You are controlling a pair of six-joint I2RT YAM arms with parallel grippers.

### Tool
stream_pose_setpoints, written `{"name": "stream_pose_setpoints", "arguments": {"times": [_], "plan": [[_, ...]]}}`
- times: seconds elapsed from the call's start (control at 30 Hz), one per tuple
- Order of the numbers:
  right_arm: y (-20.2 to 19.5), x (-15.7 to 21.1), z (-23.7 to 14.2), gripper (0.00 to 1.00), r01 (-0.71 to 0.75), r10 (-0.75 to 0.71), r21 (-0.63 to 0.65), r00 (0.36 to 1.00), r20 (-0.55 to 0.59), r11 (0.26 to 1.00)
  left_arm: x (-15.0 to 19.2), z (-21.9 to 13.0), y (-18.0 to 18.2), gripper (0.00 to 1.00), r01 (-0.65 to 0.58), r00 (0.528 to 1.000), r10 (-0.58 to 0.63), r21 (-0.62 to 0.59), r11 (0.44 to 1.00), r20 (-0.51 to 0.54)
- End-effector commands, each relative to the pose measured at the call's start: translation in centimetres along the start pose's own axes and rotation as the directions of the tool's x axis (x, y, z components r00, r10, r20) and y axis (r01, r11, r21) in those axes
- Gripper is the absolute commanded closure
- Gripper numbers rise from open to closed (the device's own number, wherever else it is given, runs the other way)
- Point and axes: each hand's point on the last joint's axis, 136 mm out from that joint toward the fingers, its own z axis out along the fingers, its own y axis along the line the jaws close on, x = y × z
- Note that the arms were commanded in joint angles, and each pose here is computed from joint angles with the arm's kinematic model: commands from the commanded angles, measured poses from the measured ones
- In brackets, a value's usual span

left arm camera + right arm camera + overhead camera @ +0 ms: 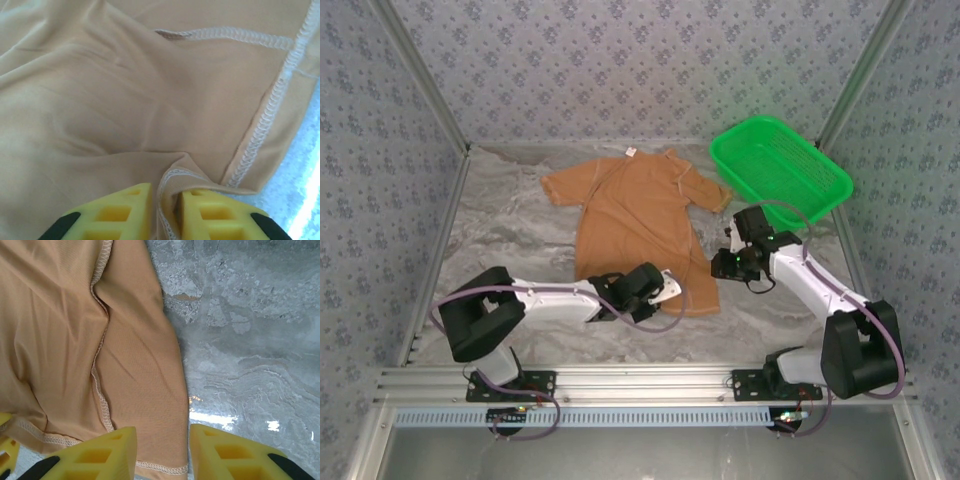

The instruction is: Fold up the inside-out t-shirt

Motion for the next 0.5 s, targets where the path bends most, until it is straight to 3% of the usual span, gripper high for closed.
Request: {"name": "stream_pose_setpoints", "arguments": {"times": [0.0,0.23,0.47], "plan": [[-0.2,0.5,-0.3,0.65,0.004,-0.004,-0.003,1.000,-0.009,1.000,-1.8,-0.4,0.5,0.86,0.048,0.998,-0.050,0.039,0.998,0.048],[0.7,0.4,-0.9,0.64,0.054,-0.053,-0.042,0.998,0.021,0.998,-2.4,-1.3,1.8,1.00,0.157,0.986,-0.162,0.083,0.984,0.051],[6.1,0.8,-3.2,0.60,0.275,-0.238,-0.212,0.953,0.186,0.938,-3.4,-3.8,3.9,1.00,0.366,0.928,-0.372,0.170,0.915,0.007]]}}
